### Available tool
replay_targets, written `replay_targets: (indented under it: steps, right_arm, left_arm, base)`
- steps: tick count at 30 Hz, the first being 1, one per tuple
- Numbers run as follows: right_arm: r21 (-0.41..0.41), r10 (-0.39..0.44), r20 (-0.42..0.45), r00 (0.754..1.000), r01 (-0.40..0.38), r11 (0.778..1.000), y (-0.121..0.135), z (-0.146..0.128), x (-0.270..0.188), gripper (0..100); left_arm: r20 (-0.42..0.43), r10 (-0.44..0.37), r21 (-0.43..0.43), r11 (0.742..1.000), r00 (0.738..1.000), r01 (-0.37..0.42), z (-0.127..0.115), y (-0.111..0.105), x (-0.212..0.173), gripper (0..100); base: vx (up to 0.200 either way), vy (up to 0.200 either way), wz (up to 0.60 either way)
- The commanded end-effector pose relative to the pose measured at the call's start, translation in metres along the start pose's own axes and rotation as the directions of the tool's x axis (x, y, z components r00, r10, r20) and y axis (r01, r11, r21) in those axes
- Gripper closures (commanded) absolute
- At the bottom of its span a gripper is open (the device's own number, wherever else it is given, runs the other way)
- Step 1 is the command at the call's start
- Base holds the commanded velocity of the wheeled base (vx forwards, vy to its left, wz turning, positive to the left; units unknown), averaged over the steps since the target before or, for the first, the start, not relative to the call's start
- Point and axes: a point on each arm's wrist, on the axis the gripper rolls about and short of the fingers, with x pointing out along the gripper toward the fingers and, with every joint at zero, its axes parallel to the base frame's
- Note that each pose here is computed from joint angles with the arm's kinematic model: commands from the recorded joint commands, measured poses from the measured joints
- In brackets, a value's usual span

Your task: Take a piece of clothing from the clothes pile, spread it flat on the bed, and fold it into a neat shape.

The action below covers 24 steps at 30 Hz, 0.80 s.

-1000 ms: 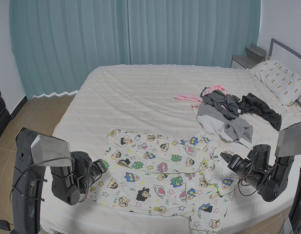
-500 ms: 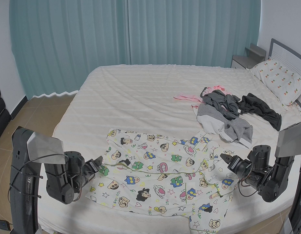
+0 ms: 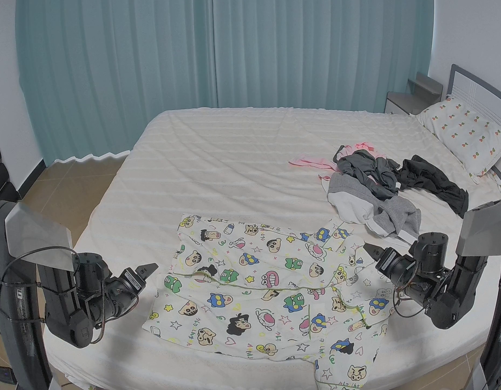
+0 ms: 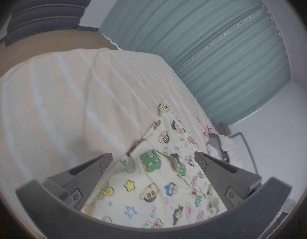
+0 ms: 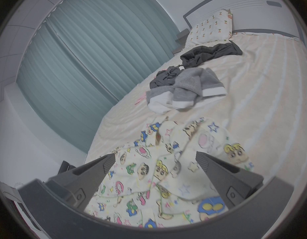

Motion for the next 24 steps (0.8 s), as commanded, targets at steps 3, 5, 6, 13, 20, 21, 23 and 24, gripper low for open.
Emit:
replay_targets:
  steps: [3, 5, 6, 13, 20, 21, 23, 24]
  right_arm:
    - [0.025, -0.003, -0.009, 1.000, 0.003, 1.000, 0.033, 0.022, 0.066, 0]
    - [0.024, -0.009, -0.025, 1.000, 0.010, 1.000, 0.037, 0.020, 0.077, 0]
    - [0.020, -0.021, -0.053, 0.998, 0.022, 1.000, 0.039, 0.012, 0.089, 0]
    - [-0.003, -0.086, -0.126, 0.988, 0.087, 0.996, 0.031, -0.015, 0.142, 0]
    - [-0.032, -0.143, -0.173, 0.975, 0.139, 0.990, 0.028, -0.021, 0.156, 0]
    - [-0.035, -0.147, -0.177, 0.973, 0.143, 0.989, 0.027, -0.022, 0.158, 0]
    - [-0.044, -0.157, -0.185, 0.970, 0.152, 0.987, 0.027, -0.022, 0.162, 0]
    - [-0.045, -0.159, -0.184, 0.970, 0.154, 0.987, 0.028, -0.021, 0.164, 0]
  left_arm:
    - [-0.134, -0.106, -0.061, 0.993, 0.985, 0.099, -0.005, -0.007, -0.031, 0]
    - [-0.139, -0.103, -0.063, 0.993, 0.985, 0.095, -0.005, -0.006, -0.030, 0]
    - [-0.143, -0.099, -0.065, 0.994, 0.985, 0.091, -0.006, -0.005, -0.029, 0]
    - [-0.198, -0.104, -0.079, 0.993, 0.975, 0.090, -0.011, 0.001, -0.026, 0]
    - [-0.205, -0.110, -0.079, 0.992, 0.973, 0.095, -0.011, 0.000, -0.025, 0]
    - [-0.205, -0.110, -0.079, 0.992, 0.973, 0.095, -0.011, 0.001, -0.025, 0]
    - [-0.206, -0.110, -0.079, 0.992, 0.972, 0.096, -0.012, 0.000, -0.025, 0]
    - [-0.206, -0.110, -0.079, 0.992, 0.972, 0.096, -0.012, 0.000, -0.025, 0]
  base:
    - [0.000, 0.000, 0.00]
    - [0.000, 0.000, 0.00]
    - [0.000, 0.000, 0.00]
    - [0.000, 0.000, 0.00]
    - [0.000, 0.000, 0.00]
    - [0.000, 0.000, 0.00]
    - [0.000, 0.000, 0.00]
    - [0.000, 0.000, 0.00]
